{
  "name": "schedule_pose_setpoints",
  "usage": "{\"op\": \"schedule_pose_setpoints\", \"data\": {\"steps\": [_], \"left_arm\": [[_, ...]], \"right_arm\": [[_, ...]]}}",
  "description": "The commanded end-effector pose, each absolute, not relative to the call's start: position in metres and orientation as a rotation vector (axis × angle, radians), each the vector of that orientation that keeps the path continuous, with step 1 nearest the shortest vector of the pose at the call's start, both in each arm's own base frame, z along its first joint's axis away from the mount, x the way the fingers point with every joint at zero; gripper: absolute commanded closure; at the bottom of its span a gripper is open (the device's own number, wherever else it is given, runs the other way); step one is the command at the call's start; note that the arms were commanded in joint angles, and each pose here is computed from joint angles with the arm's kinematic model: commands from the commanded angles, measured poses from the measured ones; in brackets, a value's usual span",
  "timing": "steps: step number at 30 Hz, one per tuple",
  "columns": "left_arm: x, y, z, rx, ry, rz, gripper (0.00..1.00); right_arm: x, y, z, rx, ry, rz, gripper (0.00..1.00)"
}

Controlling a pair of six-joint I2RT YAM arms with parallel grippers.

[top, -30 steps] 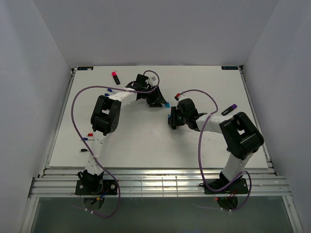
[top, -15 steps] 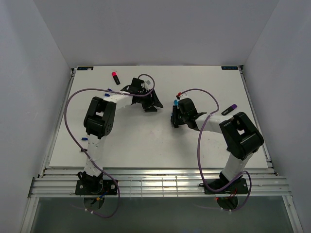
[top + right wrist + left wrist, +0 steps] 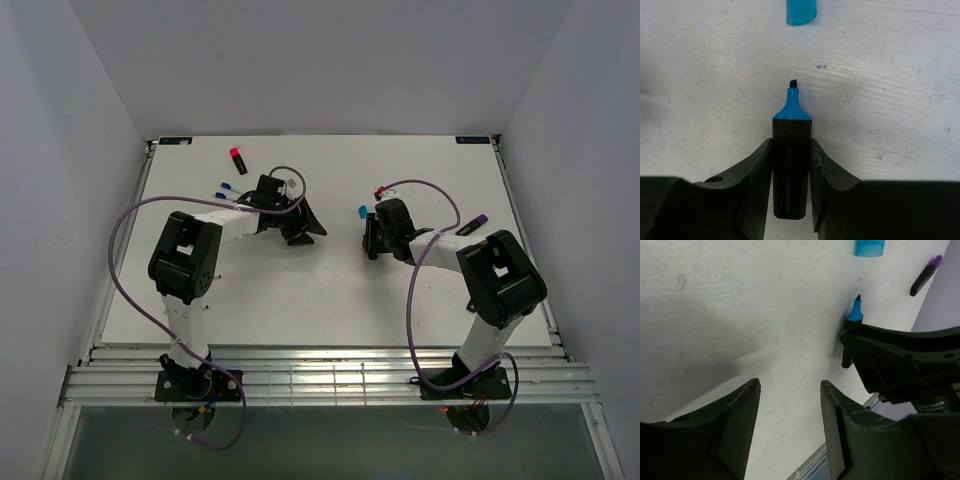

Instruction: Open the pen caps

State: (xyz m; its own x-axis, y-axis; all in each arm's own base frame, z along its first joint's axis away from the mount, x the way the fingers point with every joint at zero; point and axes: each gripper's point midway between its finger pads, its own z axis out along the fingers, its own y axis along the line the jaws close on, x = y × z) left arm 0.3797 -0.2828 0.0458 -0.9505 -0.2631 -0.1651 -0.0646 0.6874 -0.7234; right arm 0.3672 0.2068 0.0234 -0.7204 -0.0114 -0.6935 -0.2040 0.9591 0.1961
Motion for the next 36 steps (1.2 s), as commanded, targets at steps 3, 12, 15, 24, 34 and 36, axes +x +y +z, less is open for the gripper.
{"op": "schedule_pose_setpoints", "data": {"steps": [3,12,15,24,34,36], "left_arm": [[0.379,-0.283,0.100,-0.202,2.499,-1.183,0.38],[0.369,-0.282,0.114,-0.167,2.468,-1.216,0.38],[0.365,-0.281,0.117,-0.161,2.461,-1.223,0.38],[0.357,-0.283,0.127,-0.141,2.429,-1.254,0.35],[0.345,-0.285,0.156,-0.092,2.353,-1.265,0.32],[0.343,-0.286,0.164,-0.079,2.336,-1.277,0.32]], "right_arm": [[0.340,0.177,-0.002,-0.157,2.484,0.214,0.82],[0.342,0.171,-0.011,-0.153,2.509,0.175,0.73],[0.343,0.167,-0.011,-0.153,2.507,0.146,0.68],[0.356,0.171,0.017,-0.210,2.421,0.174,0.29],[0.395,0.073,0.108,0.184,2.310,-0.059,0.20],[0.392,0.045,0.107,0.286,2.349,-0.128,0.20]]}}
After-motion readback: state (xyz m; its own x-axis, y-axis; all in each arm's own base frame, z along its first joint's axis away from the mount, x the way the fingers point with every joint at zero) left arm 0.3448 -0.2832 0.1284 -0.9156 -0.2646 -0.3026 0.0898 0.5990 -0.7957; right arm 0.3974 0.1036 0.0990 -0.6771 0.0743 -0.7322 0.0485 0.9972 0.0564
